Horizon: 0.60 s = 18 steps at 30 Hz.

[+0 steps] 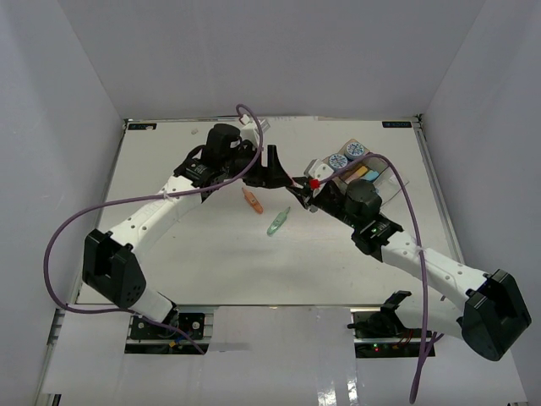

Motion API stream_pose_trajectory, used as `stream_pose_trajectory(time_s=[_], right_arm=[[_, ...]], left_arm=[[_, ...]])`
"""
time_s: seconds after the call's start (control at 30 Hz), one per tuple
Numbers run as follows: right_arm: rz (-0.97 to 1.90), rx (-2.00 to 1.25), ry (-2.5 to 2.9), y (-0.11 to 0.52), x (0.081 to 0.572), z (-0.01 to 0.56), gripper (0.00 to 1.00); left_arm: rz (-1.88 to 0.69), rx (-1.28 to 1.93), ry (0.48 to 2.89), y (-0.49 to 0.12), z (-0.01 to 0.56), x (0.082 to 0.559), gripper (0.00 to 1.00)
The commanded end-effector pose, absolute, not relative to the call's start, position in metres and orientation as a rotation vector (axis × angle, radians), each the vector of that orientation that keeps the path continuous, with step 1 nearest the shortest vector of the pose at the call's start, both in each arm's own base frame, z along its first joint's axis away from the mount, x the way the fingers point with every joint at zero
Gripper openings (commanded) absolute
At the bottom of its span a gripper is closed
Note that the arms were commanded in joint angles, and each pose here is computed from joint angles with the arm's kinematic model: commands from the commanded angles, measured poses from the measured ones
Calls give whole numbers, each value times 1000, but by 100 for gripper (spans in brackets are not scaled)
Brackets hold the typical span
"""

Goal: Sort the stationery into containers
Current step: Close the pen cap on the pen.

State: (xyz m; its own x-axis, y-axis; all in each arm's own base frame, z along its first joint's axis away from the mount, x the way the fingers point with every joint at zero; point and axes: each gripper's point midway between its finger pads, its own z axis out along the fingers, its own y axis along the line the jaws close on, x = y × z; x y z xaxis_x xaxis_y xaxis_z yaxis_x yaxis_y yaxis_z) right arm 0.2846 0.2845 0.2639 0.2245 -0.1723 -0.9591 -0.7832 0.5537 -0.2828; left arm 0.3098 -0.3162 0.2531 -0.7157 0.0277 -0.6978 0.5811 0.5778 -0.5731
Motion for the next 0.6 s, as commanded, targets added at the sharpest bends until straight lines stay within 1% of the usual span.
stream_pose_trajectory(time_s=[0.0,0.03,0.1,0.23,0.33,0.37,0.5,0.57], right_arm=[[484,-800,1091,277,285,330,16],[485,-798,1094,276,284,327,16],[482,-802,1116,275,285,317,16],[468,-816,1147,272,284,303,16],[458,-819,1160,270,283,295,16],[454,-823,1161,269,283,294,16],[459,-873,1157,274,281,289,16],[441,-898,1151,276,283,287,16]], left_arm=[[-1073,525,2102,-306,286,293,86],[-1058,518,2084,-303,291,296,90],[-1025,504,2057,-296,301,299,93],[-1005,479,2019,-281,319,302,93],[-1016,494,1982,-278,333,298,92],[-1022,506,1971,-279,337,297,89],[-1035,574,1964,-282,342,295,84],[-1028,617,1985,-282,336,298,83]])
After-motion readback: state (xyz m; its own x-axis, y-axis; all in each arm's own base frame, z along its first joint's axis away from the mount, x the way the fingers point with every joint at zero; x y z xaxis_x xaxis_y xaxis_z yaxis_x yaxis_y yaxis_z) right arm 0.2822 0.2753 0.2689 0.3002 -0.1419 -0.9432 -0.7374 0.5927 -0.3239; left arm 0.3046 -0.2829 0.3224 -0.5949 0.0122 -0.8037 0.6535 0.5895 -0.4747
